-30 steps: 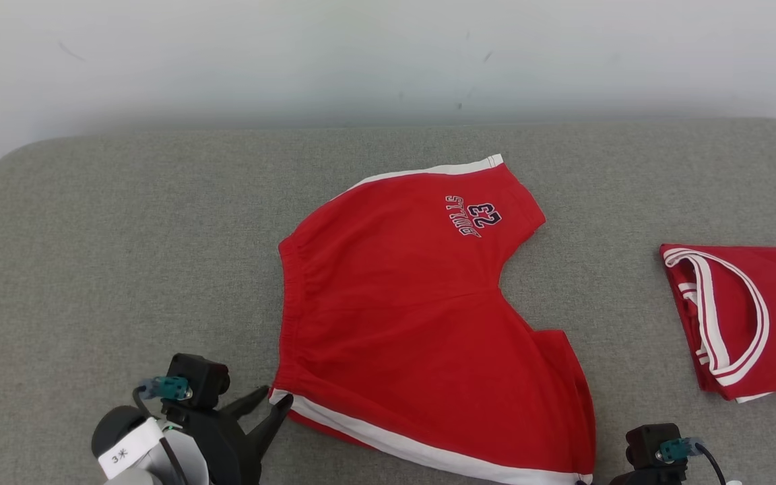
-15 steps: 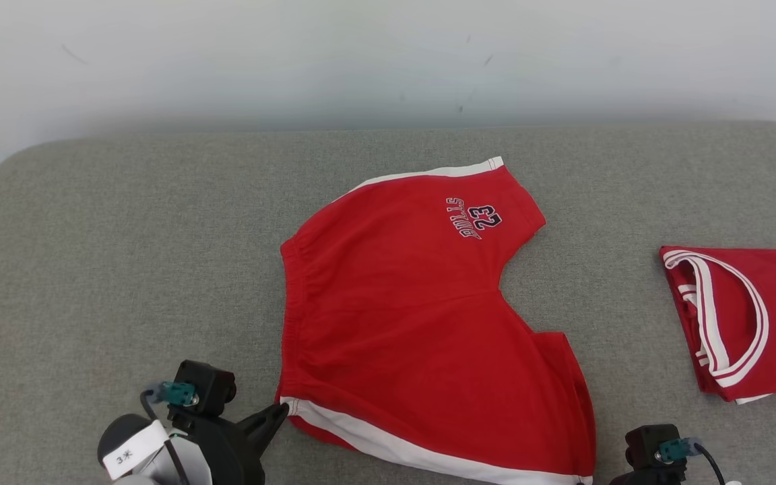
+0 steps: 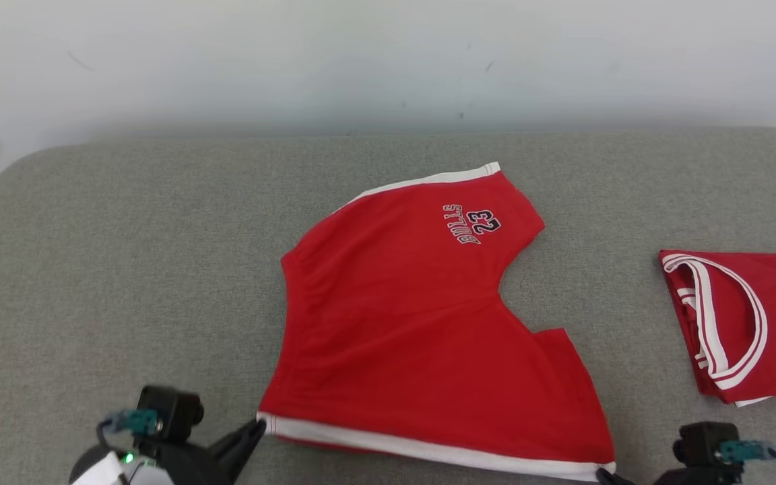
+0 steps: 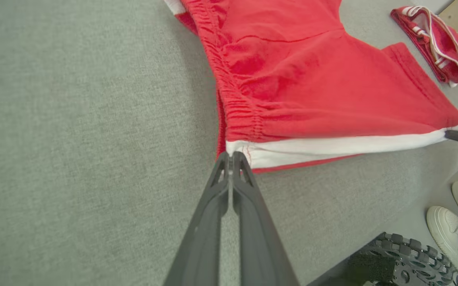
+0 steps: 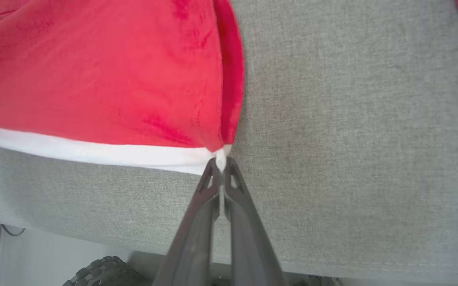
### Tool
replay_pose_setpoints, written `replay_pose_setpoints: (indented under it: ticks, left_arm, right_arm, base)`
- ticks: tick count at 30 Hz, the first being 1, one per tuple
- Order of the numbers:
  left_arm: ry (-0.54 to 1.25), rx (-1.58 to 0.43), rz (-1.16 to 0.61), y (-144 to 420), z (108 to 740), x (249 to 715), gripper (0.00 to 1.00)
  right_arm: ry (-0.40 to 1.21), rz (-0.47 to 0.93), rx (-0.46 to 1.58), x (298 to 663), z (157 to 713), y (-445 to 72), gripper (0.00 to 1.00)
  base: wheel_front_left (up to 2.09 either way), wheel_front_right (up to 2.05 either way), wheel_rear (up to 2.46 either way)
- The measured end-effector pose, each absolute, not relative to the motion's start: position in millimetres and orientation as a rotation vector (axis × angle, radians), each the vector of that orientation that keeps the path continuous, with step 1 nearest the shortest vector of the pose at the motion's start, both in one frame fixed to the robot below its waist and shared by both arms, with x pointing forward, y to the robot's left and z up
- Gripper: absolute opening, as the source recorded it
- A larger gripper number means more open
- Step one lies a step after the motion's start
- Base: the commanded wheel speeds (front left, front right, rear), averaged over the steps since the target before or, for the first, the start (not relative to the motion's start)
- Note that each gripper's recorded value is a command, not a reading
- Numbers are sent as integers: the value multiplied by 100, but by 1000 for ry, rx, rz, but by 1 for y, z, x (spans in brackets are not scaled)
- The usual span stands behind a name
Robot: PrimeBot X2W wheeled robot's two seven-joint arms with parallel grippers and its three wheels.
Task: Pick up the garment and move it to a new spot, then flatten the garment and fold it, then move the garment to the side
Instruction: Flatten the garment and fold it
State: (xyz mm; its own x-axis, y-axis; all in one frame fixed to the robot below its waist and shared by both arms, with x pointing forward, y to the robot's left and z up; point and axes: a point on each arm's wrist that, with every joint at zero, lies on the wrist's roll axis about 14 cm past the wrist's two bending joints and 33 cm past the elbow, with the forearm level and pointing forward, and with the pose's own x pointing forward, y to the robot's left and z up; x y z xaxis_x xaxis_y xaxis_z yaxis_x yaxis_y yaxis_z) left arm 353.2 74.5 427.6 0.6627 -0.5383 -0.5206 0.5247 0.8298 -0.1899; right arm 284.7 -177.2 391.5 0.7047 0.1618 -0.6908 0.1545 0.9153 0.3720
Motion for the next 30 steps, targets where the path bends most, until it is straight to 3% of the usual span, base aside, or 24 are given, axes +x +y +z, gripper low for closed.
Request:
replay_pose_setpoints:
  ticks: [10,18,30]
  left_arm:
    - [646,-91,-573,83,419,335,0]
    - [514,-160,-636,48,458,370,0]
    - [404,-210,-564,45,492,426,0]
  right_arm:
    - [721,33,458,289,415,-183,0]
    - [464,163,365,377,496,-184,0]
    - [482,218,322,444,510,-176,0]
  base:
    - [0,0,0]
    - [0,0,0]
    - [0,0,0]
